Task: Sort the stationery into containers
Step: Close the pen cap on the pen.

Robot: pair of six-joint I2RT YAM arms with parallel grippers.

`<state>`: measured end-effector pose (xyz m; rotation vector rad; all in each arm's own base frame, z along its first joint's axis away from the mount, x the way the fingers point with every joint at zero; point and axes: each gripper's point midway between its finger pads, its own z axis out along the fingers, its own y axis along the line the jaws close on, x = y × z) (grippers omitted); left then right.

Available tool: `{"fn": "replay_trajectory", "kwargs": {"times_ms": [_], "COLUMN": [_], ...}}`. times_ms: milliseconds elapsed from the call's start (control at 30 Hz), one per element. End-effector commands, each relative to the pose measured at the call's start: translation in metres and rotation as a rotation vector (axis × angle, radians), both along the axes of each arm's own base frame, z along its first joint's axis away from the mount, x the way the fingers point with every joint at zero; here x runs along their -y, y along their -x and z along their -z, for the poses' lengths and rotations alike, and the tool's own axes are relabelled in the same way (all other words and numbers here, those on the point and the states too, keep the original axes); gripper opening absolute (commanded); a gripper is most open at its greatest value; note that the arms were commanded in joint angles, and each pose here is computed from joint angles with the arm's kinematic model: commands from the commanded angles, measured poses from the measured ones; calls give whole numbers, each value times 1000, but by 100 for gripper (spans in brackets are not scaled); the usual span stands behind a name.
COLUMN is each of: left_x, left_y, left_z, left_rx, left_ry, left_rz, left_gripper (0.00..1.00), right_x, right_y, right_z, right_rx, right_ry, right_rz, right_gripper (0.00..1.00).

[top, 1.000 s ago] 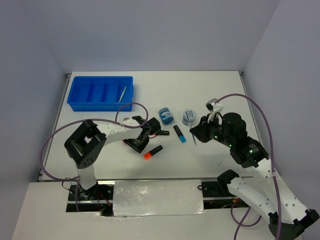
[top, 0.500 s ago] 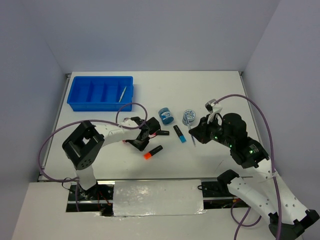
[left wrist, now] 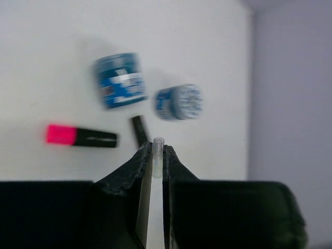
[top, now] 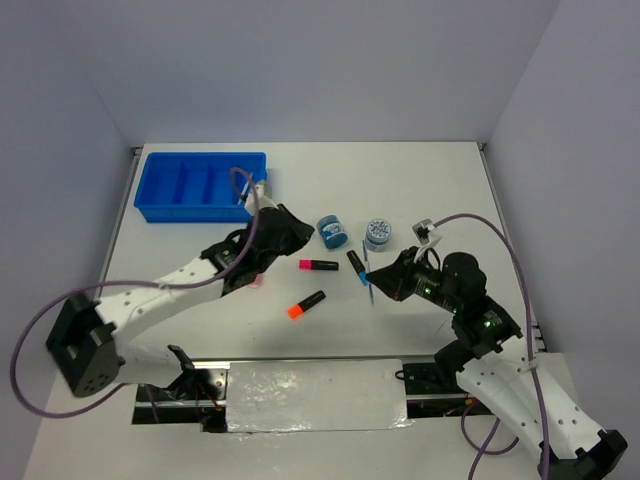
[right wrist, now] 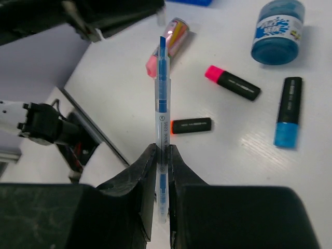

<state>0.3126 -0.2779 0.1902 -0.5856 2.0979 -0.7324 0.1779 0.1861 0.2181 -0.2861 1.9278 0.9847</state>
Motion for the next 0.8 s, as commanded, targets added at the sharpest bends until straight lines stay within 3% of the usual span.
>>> {"fn": "replay_trajectory", "kwargs": {"times_ms": [0,167,367,600,767], "left_x": [19,26,20,27,21], "left_y": [11,66,110,123,124], "left_z": [-104,-159,-201,-215,-215], "left_rx": [461,704,926,1002,1000], "left_ry": [129,254,366,307,270], "left_rz": [259,514,647,752,743], "left_gripper": [0,0,0,0,0], "right_x": [-15,-31,-59,-75,-75], "right_y": [0,16,25,33,37], "right_z": [-38,-45,-54,-71,-80], "right_rx": [47,42,74,147,207], "right_ry": [-290,-428,-416,-417,-411], "right_rz": [2,-94,-161,-200,-226], "right_gripper": [0,0,0,0,0]}}
